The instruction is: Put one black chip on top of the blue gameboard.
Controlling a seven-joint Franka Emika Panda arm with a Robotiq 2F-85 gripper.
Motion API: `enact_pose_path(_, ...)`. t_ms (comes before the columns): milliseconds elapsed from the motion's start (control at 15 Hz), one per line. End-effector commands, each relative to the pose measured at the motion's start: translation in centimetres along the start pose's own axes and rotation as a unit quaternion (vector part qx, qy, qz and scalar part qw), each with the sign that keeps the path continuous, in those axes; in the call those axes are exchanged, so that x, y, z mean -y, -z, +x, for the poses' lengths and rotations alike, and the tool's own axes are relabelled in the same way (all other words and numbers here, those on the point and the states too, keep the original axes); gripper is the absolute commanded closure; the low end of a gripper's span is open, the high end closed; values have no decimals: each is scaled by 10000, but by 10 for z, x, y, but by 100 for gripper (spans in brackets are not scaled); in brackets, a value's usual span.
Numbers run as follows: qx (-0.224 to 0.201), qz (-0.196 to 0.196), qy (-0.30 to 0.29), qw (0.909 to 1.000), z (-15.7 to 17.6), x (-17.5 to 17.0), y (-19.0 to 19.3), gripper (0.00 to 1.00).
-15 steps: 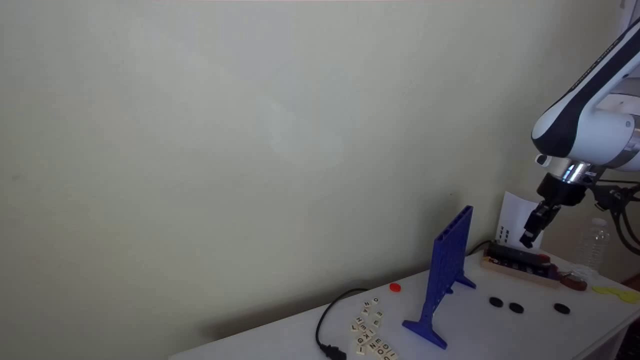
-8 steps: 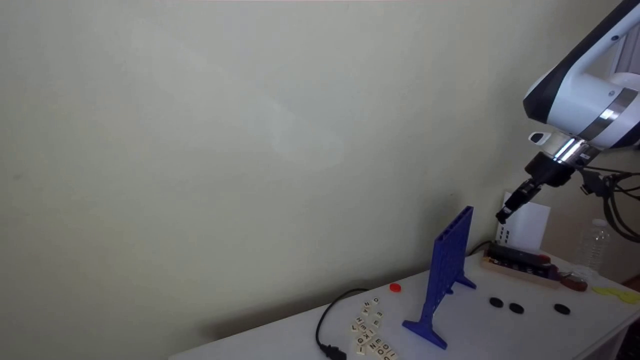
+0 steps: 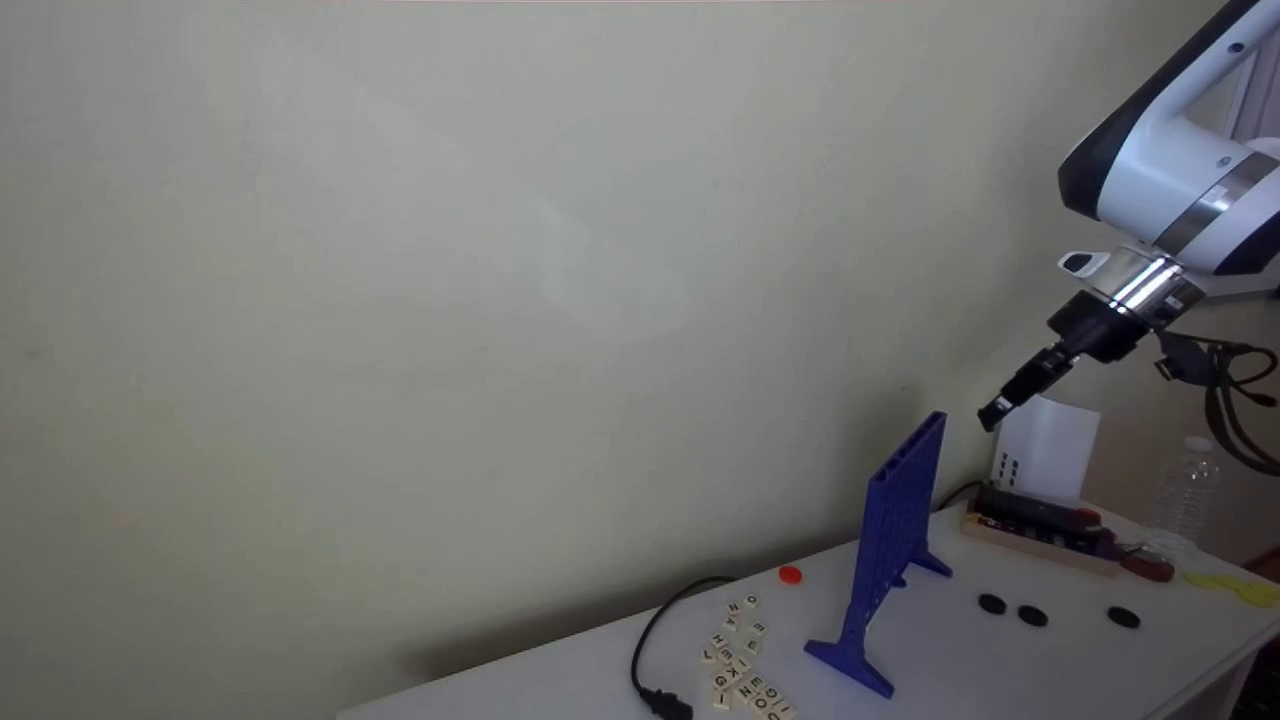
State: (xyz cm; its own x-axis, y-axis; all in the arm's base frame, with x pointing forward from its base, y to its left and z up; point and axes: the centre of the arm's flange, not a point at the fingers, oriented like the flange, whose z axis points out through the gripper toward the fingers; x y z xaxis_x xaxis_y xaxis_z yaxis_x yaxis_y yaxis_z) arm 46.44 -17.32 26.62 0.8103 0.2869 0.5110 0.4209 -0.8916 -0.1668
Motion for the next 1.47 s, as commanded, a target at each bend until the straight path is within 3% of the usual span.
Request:
enact_pose_path(0, -288, 92, -40, 9995, 5, 6, 8, 90)
enact_pose_path(1000, -707, -73, 32, 9975, 26, 12, 0, 90)
enact_pose_path(1133, -585, -1, 6, 9983, 27, 12, 2, 90)
enact_pose_path(1200, -583, -12, 10, 9983, 26, 11, 2, 65)
enact_pose_path(1400, -575, -16, 8, 9983, 26, 11, 2, 65)
